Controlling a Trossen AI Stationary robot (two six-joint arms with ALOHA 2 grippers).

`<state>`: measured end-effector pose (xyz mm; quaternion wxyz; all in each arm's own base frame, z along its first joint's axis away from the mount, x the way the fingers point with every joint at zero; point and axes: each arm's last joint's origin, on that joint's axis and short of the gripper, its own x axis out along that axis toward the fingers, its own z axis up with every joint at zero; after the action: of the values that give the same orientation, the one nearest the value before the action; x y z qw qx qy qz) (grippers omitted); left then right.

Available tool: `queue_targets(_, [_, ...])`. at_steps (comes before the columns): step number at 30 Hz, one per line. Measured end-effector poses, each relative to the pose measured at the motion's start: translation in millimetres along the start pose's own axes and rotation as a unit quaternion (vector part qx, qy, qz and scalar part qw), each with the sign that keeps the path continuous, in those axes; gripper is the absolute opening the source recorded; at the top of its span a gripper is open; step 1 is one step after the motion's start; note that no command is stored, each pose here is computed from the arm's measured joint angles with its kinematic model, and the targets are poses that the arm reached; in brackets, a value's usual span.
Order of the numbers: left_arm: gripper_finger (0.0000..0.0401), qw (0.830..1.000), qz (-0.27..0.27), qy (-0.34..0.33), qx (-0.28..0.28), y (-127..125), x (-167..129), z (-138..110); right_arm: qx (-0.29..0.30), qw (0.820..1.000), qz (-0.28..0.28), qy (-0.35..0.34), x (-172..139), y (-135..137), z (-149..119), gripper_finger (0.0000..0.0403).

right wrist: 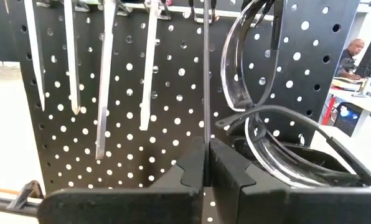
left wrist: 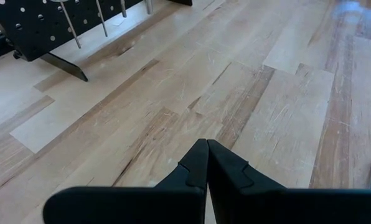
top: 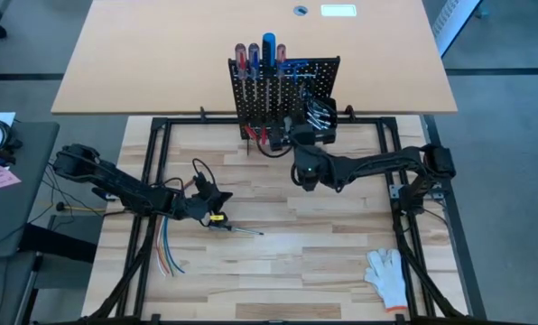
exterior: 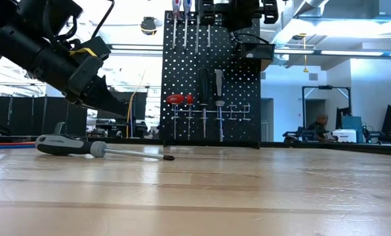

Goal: Hang tools onto peg board
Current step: Hang the pick tool on the pegboard, then hang the gray screwdriver on the pegboard

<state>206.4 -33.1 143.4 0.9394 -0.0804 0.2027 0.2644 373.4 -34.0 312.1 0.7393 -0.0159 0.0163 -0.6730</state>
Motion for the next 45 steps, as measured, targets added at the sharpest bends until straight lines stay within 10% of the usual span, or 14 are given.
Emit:
queue_targets(12, [0.0000, 1.000, 0.000, 0.000, 0.000, -0.1, 0.0, 0.1, -0.016, 0.998, 0.054, 0.011, -1.6, 2.9, -8.8, 0.0118])
queue_targets(22, [0.0000, 1.000, -0.001, 0.002, 0.001, 0.0, 0.0, -0.3, -0.162, 0.979, 0.122, -0.015, -52.3, -0.2, 4.7, 0.0192])
queue_targets(33, [0.0000, 1.000, -0.021, 0.006, -0.003, -2.2, 0.1, 1.2, -0.288, 0.890, 0.340, -0.097, -193.9, -55.8, 27.5, 0.0199])
queue_targets(39, [0.0000, 0.999, -0.049, 0.006, 0.003, -4.7, -5.4, 4.5, -0.284, 0.778, 0.559, 0.028, -237.1, -95.3, -7.0, 0.0199])
queue_targets(45, [0.0000, 0.995, -0.074, 0.055, 0.048, -10.9, -31.2, 9.8, -0.275, 0.777, 0.540, 0.169, -225.1, -107.7, -67.9, 0.0199])
